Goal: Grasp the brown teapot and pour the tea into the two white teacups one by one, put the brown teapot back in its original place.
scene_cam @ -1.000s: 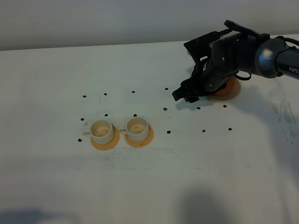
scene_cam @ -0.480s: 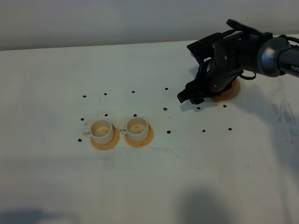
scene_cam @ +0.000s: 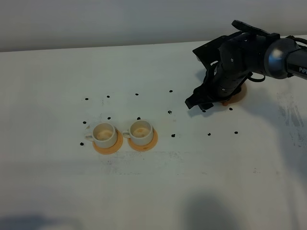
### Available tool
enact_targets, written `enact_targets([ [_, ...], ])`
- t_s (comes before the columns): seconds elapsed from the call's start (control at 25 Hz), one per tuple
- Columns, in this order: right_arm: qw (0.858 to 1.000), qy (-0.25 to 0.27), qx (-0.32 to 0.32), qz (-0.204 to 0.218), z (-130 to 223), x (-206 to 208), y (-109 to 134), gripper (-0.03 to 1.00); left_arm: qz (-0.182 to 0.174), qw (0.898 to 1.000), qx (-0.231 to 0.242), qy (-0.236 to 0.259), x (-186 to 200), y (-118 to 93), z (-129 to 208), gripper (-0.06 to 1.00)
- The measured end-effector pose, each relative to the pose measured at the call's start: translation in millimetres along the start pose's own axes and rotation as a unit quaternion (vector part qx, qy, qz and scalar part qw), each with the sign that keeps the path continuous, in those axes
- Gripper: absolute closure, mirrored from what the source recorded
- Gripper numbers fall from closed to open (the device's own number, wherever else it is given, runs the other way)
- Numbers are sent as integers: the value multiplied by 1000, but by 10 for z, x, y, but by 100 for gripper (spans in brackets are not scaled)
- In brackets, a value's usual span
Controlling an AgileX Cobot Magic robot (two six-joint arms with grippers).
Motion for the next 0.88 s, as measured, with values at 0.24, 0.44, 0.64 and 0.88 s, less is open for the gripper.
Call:
enact_targets([
  [0.24,1000,17,12,7,47,1,-19,43,0,1000,0,0,0,0,0,44],
  [0.44,1000,24,15,8,69,1,-22,43,0,1000,0,0,0,0,0,44],
  [0.64,1000,22,8,2,63,1,-5,43,0,1000,0,0,0,0,0,44],
  [0.88,1000,-13,0,-4,-59,208,54,43,0,1000,0,0,0,0,0,44],
])
Point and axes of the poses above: a point on each arm's last joint axis where the gripper is mounted, x pointing back along that axis away from the gripper, y along the wrist's bending axis when the last joint is at zero, z = x × y, the point moved 5 cm from there along -x, pointing out along that axis toward the gripper, and after that the axes turned 13 degrees about x, right-handed, at the moved point
